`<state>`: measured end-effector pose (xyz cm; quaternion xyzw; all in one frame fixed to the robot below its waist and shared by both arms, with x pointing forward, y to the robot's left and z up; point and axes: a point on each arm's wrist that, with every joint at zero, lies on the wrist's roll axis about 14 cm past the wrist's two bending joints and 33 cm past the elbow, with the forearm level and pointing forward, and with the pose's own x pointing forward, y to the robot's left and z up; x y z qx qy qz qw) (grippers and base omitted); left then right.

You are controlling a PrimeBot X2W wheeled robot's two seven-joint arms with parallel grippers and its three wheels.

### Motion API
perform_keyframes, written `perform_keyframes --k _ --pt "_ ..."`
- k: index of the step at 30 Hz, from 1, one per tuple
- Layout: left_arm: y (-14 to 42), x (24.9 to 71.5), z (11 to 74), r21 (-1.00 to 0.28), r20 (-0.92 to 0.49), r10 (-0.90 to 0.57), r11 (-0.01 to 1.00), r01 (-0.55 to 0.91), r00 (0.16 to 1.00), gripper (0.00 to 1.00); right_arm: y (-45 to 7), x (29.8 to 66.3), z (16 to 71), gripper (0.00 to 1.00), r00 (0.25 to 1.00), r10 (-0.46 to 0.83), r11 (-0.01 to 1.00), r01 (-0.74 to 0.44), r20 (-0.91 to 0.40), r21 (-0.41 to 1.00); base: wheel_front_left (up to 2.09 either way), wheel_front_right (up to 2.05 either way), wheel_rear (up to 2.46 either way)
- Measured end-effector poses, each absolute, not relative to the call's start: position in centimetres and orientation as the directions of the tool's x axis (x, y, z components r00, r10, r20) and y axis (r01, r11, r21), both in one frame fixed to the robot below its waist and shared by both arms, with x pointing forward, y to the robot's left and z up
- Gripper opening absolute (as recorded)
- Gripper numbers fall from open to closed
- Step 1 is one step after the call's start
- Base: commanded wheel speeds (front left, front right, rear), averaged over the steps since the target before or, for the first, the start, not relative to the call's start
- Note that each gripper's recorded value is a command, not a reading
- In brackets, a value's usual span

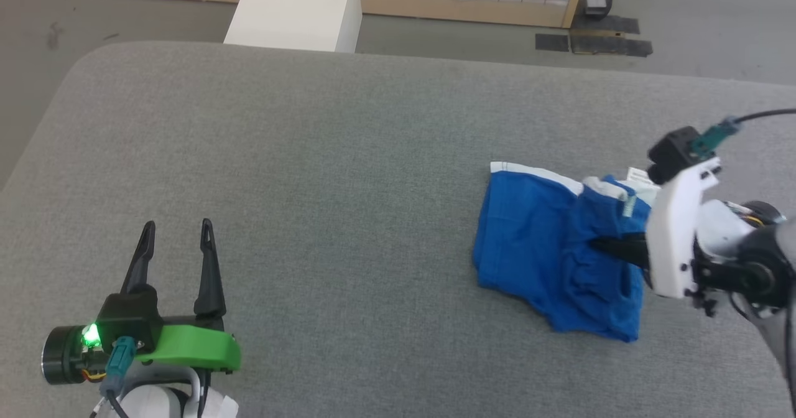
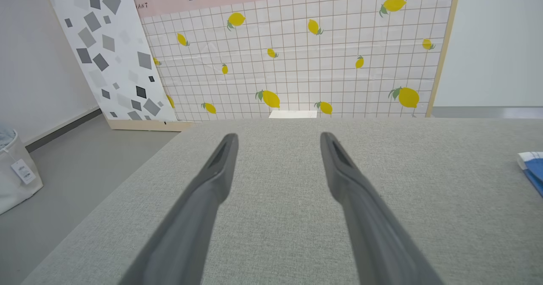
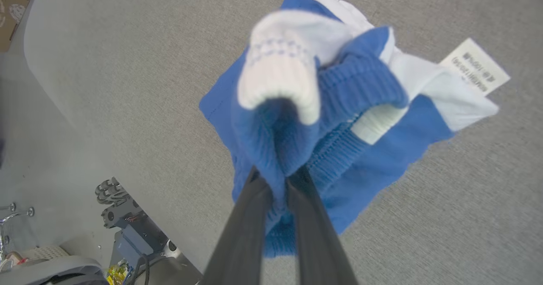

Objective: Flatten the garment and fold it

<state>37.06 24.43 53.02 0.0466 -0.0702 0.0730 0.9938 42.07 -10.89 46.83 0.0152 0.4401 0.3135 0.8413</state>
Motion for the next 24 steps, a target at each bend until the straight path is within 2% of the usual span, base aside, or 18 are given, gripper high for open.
perform_keyframes --k 8,13,17,18,19,24 --pt "24.4 38.0 52.2 0.068 0.124 0.152 0.985 -0.161 0.981 1.0 -6.5 45.2 44.7 0.0 0.382 0.541 0.797 -0.519 -0.749 0.31 0.0 0.0 0.0" --pt "24.4 38.3 51.6 0.075 0.105 0.157 0.983 -0.165 0.982 1.0 -6.8 45.4 40.6 0.0 0.32 0.439 0.831 -0.5 -0.84 0.244 0.0 0.0 0.0" --pt "24.9 38.1 51.1 0.077 0.091 0.176 0.98 -0.183 0.98 1.0 -6.7 45.2 38.4 0.0 0.29 0.42 0.843 -0.475 -0.86 0.251 0.0 0.0 0.0" --pt "25.1 38.0 51.1 0.076 0.089 0.183 0.979 -0.19 0.979 1.0 -6.4 45.2 38.4 0.31 0.292 0.429 0.84 -0.477 -0.855 0.259 0.0 0.0 0.0" --pt "25.3 38.0 51.1 0.076 0.09 0.189 0.978 -0.196 0.978 1.0 -6.1 45.3 38.5 1.0 0.299 0.438 0.835 -0.485 -0.848 0.26 0.0 0.0 0.0" --pt "25.5 37.5 51.0 0.076 0.087 0.199 0.976 -0.206 0.976 1.0 -4.4 45.7 41.2 1.0 0.374 0.521 0.799 -0.529 -0.768 0.284 0.0 0.0 0.0"
